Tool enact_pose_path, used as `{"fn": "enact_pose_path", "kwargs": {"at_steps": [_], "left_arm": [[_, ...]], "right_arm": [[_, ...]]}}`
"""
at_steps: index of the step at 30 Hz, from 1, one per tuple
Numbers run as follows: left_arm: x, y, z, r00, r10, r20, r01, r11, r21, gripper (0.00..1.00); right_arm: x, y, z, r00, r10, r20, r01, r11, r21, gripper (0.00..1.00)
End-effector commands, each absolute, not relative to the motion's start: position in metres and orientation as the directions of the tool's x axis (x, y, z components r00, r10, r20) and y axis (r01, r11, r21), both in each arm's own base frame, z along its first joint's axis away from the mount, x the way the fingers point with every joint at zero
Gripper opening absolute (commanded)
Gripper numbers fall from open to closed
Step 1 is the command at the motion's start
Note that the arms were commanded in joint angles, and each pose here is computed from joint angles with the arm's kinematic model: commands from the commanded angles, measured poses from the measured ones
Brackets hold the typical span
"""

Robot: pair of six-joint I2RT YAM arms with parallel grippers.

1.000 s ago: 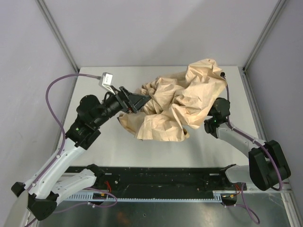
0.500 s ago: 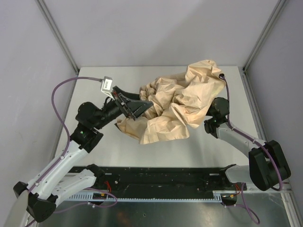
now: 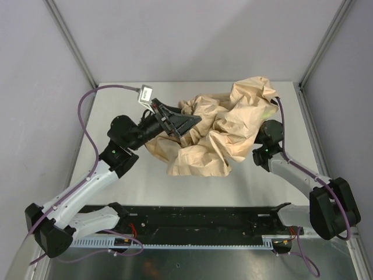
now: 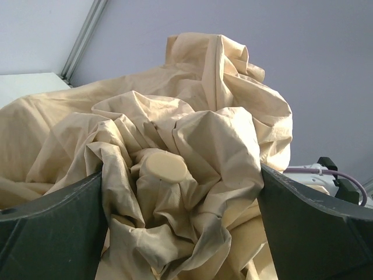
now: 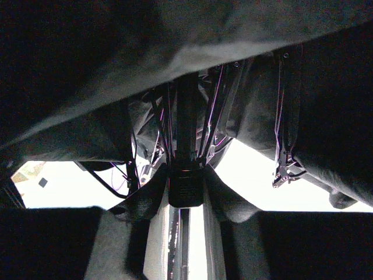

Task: Put away the umbrella

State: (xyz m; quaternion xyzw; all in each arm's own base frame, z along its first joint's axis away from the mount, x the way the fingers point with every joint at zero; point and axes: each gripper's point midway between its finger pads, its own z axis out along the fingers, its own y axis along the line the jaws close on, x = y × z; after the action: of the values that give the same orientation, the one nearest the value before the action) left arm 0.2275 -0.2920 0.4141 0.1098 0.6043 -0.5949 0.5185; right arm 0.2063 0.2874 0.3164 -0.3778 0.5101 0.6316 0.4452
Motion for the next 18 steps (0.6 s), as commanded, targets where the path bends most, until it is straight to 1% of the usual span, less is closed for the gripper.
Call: {"fn": "enact_pose_path", "kwargs": {"at_steps": [1,3,4,6,7,10,12,13,14,15,18], "left_arm": [[0.226,-0.298,0.437,-0.412,-0.515,-0.752,0.770,0.244,-0.589,0.99],[0.231,-0.303,0.432,-0.425,-0.509,-0.748,0.761,0.247,-0.600,0.98],[0.233,-0.306,0.429,-0.436,-0.501,-0.747,0.756,0.246,-0.606,0.94],[0.237,-0.312,0.427,-0.454,-0.492,-0.743,0.752,0.237,-0.616,0.83],[0.238,-0.314,0.427,-0.459,-0.487,-0.743,0.751,0.234,-0.617,0.76],[0.238,-0.317,0.430,-0.451,-0.479,-0.753,0.767,0.224,-0.602,0.43],[0.238,-0.313,0.434,-0.426,-0.494,-0.758,0.776,0.232,-0.587,0.17],[0.239,-0.309,0.435,-0.412,-0.506,-0.758,0.775,0.243,-0.583,0.09],[0.239,-0.304,0.437,-0.397,-0.519,-0.757,0.775,0.251,-0.579,0.04],[0.239,-0.299,0.440,-0.378,-0.532,-0.758,0.779,0.259,-0.571,0.02],[0.238,-0.282,0.451,-0.307,-0.568,-0.763,0.789,0.296,-0.538,0.00]], "right_arm": [[0.200,0.287,0.348,-0.185,0.228,-0.956,-0.982,-0.080,0.171,0.00],[0.198,0.287,0.348,-0.184,0.223,-0.957,-0.982,-0.082,0.169,0.00],[0.198,0.288,0.348,-0.181,0.220,-0.959,-0.983,-0.083,0.166,0.00],[0.197,0.289,0.346,-0.186,0.205,-0.961,-0.981,-0.084,0.172,0.00],[0.197,0.290,0.345,-0.191,0.199,-0.961,-0.981,-0.082,0.178,0.00],[0.200,0.289,0.342,-0.211,0.189,-0.959,-0.977,-0.067,0.202,0.00],[0.205,0.286,0.341,-0.242,0.190,-0.952,-0.970,-0.035,0.240,0.01],[0.208,0.284,0.340,-0.260,0.188,-0.947,-0.965,-0.015,0.262,0.05],[0.212,0.283,0.337,-0.279,0.187,-0.942,-0.958,0.013,0.286,0.16],[0.218,0.281,0.335,-0.302,0.191,-0.934,-0.947,0.055,0.317,0.30],[0.229,0.275,0.317,-0.366,0.173,-0.914,-0.899,0.190,0.396,0.66]]}}
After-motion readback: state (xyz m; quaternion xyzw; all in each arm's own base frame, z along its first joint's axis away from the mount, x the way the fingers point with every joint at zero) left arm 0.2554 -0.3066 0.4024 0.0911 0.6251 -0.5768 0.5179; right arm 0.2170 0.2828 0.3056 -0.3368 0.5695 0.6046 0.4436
